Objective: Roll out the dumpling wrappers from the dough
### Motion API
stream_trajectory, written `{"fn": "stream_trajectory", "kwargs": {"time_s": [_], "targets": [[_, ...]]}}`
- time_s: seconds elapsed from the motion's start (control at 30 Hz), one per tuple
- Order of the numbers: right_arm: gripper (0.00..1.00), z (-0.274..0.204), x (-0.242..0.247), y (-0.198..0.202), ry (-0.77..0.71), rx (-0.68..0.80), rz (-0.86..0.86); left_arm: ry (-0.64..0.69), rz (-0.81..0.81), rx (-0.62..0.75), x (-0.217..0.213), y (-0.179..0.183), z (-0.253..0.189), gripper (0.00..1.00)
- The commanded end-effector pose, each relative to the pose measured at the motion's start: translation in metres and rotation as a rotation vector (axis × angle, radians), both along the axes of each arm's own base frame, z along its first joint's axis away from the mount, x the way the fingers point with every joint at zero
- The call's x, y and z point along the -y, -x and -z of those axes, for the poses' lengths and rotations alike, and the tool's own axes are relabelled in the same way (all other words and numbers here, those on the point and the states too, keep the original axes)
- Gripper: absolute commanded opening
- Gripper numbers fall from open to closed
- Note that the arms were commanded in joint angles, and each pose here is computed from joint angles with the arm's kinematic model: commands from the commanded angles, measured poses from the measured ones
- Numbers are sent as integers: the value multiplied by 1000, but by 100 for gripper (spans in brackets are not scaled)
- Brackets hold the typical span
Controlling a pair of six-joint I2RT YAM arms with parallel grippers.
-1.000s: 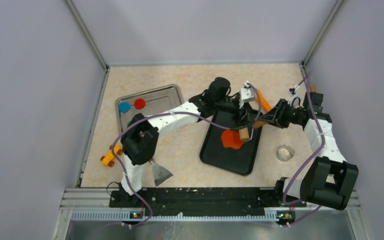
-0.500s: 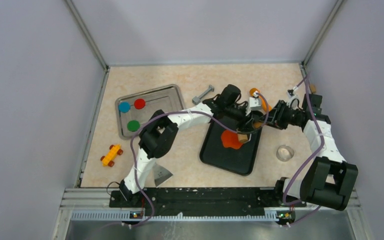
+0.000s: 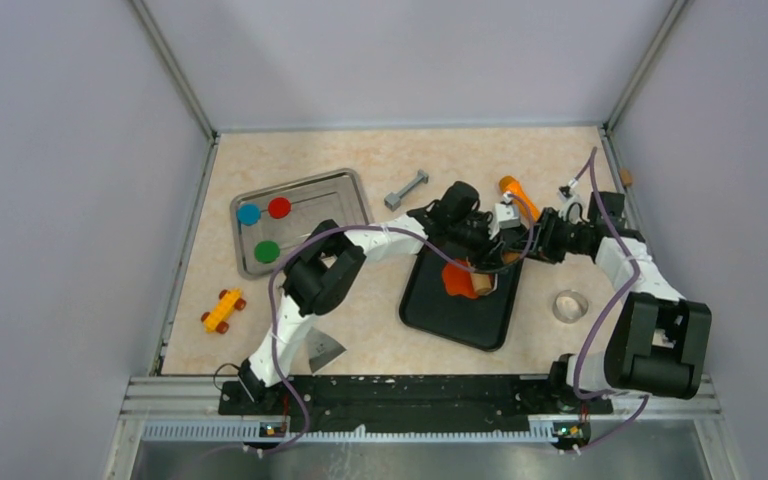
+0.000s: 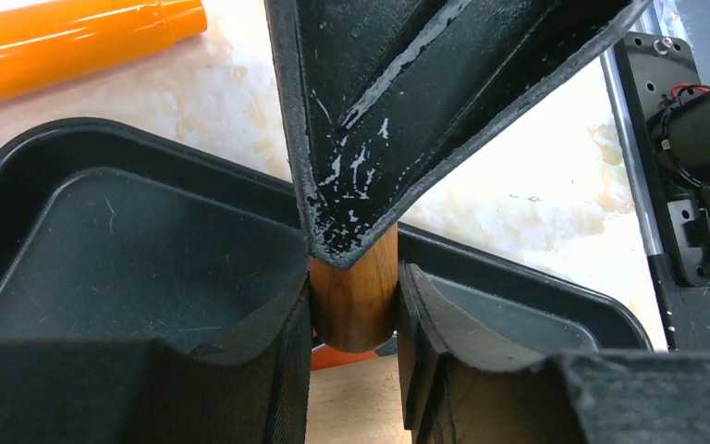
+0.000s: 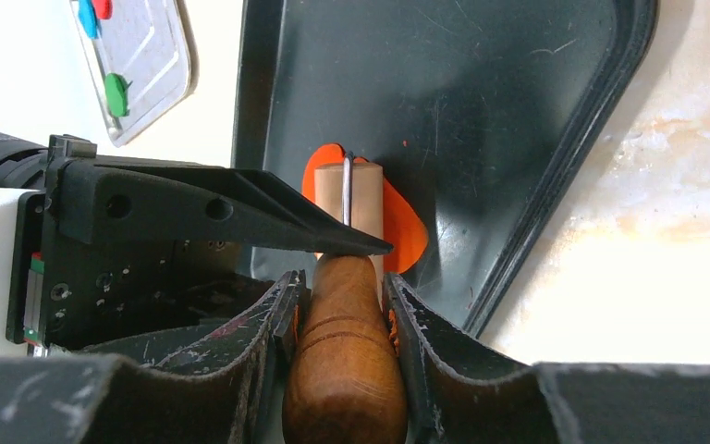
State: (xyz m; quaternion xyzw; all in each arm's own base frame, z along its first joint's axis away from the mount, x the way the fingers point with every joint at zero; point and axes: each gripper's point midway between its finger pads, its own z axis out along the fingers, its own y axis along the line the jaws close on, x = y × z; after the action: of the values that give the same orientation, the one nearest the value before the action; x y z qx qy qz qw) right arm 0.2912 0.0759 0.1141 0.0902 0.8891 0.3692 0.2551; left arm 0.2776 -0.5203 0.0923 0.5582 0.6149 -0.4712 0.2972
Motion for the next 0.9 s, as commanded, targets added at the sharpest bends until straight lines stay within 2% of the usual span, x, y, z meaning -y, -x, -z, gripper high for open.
{"fn": "stream_trajectory", "kwargs": {"time_s": [0.0, 0.27, 0.87], "targets": [[0, -2, -12, -4, -23, 33, -62, 22, -75, 6, -3, -15, -4, 0], [0, 30, -20, 2, 11, -23, -90, -18, -134, -38, -27, -28, 18, 0], [0, 51, -50, 5, 19, -33, -205, -102, -176, -78, -82, -17, 40, 0]]}}
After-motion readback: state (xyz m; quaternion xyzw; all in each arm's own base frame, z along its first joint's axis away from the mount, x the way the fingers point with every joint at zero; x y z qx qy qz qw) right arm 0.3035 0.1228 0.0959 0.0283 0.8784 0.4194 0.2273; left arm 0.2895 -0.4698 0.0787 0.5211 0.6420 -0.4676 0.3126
